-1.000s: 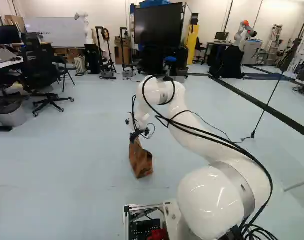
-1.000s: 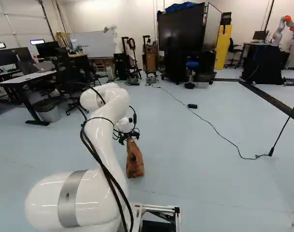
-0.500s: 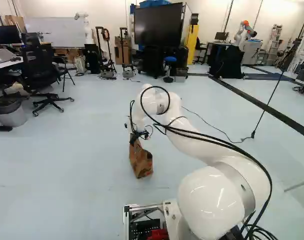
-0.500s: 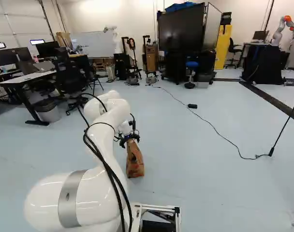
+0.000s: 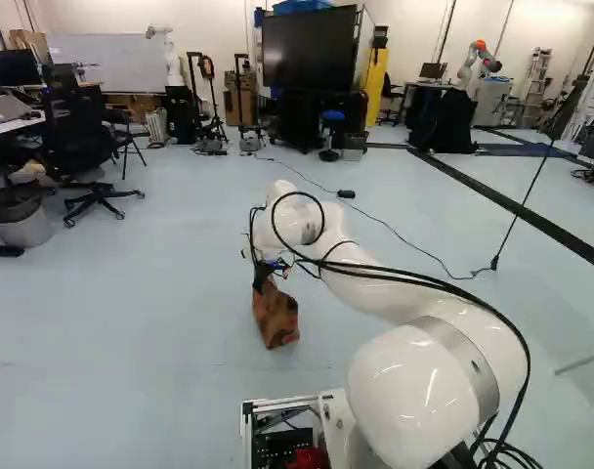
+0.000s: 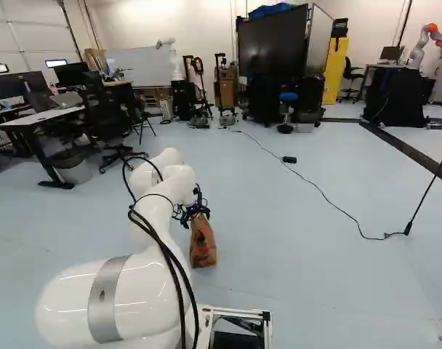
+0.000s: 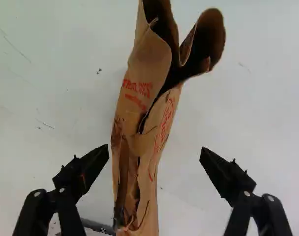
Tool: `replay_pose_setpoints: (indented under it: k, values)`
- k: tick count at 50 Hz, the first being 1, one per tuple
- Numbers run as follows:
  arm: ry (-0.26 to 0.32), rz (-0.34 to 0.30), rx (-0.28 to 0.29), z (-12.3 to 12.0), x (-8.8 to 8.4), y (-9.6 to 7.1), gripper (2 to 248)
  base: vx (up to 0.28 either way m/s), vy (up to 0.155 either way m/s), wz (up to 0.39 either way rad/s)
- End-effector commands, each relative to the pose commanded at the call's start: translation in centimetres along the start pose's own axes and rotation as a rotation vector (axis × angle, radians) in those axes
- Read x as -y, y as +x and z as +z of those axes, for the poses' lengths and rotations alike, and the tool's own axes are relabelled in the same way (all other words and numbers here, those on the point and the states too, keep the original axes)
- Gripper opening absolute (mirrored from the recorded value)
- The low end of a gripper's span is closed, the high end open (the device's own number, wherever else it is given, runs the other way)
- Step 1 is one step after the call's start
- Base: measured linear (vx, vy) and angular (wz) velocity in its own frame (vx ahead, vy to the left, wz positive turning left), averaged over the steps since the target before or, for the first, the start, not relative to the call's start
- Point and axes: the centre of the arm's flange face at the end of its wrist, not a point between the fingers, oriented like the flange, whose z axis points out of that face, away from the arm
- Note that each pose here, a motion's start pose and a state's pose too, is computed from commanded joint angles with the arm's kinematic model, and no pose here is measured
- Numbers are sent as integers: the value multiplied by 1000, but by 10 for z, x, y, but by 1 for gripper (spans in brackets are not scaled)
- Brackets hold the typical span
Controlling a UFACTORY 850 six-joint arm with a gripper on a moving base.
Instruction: Pick up the grocery bag from the ground
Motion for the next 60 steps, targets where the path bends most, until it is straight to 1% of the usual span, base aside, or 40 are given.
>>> replay_pose_setpoints:
  k: [3,10,11,16,17,21,22,26,27,31,32,37,38,42,43,53,60]
  values:
    - [-2,-1,6,4,2,2,247,0,0,0]
    - [-7,-3,0,13,6,7,247,0,0,0]
    - [-7,-4,-1,13,6,8,225,0,0,0]
    - [-8,-4,-3,15,7,9,225,0,0,0]
    - [-8,-4,-3,15,7,9,187,0,0,0]
    - [-8,-5,-4,15,7,9,187,0,0,0]
    - [-8,-5,-4,15,7,9,148,0,0,0]
    - [-8,-5,-5,15,7,9,148,0,0,0]
    - [-8,-5,-5,15,7,9,109,0,0,0]
    - [-8,-5,-5,15,7,9,109,0,0,0]
    - [-8,-5,-5,15,7,9,70,0,0,0]
    - [-8,-5,-5,15,7,9,70,0,0,0]
    - [-8,-5,-5,15,7,9,33,0,0,0]
    - [-8,-5,-5,15,7,9,33,0,0,0]
    - [-8,-5,-5,15,7,9,22,0,0,0]
    - [-8,-5,-5,15,7,9,22,0,0,0]
    - [-8,-5,-3,10,7,10,22,0,0,0]
